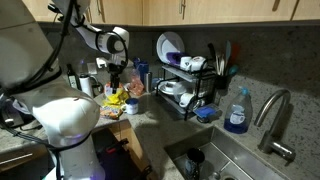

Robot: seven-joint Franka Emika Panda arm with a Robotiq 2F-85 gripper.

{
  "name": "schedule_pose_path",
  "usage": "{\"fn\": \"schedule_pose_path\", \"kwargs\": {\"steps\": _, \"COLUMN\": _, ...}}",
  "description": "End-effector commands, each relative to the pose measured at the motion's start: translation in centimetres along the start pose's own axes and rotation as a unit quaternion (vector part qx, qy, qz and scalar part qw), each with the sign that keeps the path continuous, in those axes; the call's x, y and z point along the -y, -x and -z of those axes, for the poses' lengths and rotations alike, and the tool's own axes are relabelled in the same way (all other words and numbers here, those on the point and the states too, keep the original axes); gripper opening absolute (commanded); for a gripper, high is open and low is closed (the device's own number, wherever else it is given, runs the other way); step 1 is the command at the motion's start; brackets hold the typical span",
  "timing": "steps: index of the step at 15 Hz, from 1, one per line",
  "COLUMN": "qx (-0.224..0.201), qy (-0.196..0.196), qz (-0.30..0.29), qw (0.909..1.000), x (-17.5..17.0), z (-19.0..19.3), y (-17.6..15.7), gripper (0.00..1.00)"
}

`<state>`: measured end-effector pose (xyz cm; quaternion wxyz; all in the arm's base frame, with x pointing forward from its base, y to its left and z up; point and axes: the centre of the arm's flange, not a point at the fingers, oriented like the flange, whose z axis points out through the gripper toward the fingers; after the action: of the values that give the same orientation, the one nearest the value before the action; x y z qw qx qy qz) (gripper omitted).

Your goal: Pick up the cup and put it on the dish dryer

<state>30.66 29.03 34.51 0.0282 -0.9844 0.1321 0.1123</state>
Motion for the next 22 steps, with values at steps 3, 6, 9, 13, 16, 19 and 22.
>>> {"fn": "schedule_pose_path", "kwargs": {"steps": 3, "qx": 0.009, "qy": -0.012, "qz": -0.024, "qw": 0.9996, "x": 2.2, "z": -4.6, "y": -0.3, "gripper": 1.00}}
{"fn": "schedule_pose_path", "kwargs": {"steps": 6, "qx": 0.003, "qy": -0.014, "qz": -0.019, "qw": 0.9997, "x": 2.9, "z": -6.7, "y": -0.5, "gripper": 1.00}}
{"fn": "schedule_pose_path", "kwargs": {"steps": 9, "qx": -0.012, "qy": -0.017, "qz": -0.014, "qw": 0.9997, "x": 3.7, "z": -8.3, "y": -0.9, "gripper": 1.00}}
{"fn": "schedule_pose_path", "kwargs": {"steps": 13, "qx": -0.040, "qy": -0.001, "qz": 0.000, "qw": 0.9992, "x": 4.3, "z": -10.5, "y": -1.6, "gripper": 1.00}}
{"fn": "schedule_pose_path", "kwargs": {"steps": 16, "qx": -0.067, "qy": 0.010, "qz": 0.010, "qw": 0.9976, "x": 4.6, "z": -12.0, "y": -1.9, "gripper": 1.00}}
{"fn": "schedule_pose_path", "kwargs": {"steps": 19, "qx": -0.096, "qy": 0.013, "qz": 0.010, "qw": 0.9953, "x": 5.3, "z": -13.0, "y": -2.3, "gripper": 1.00}}
{"fn": "schedule_pose_path", "kwargs": {"steps": 22, "qx": -0.121, "qy": 0.018, "qz": 0.004, "qw": 0.9925, "x": 5.7, "z": -13.6, "y": -2.8, "gripper": 1.00}}
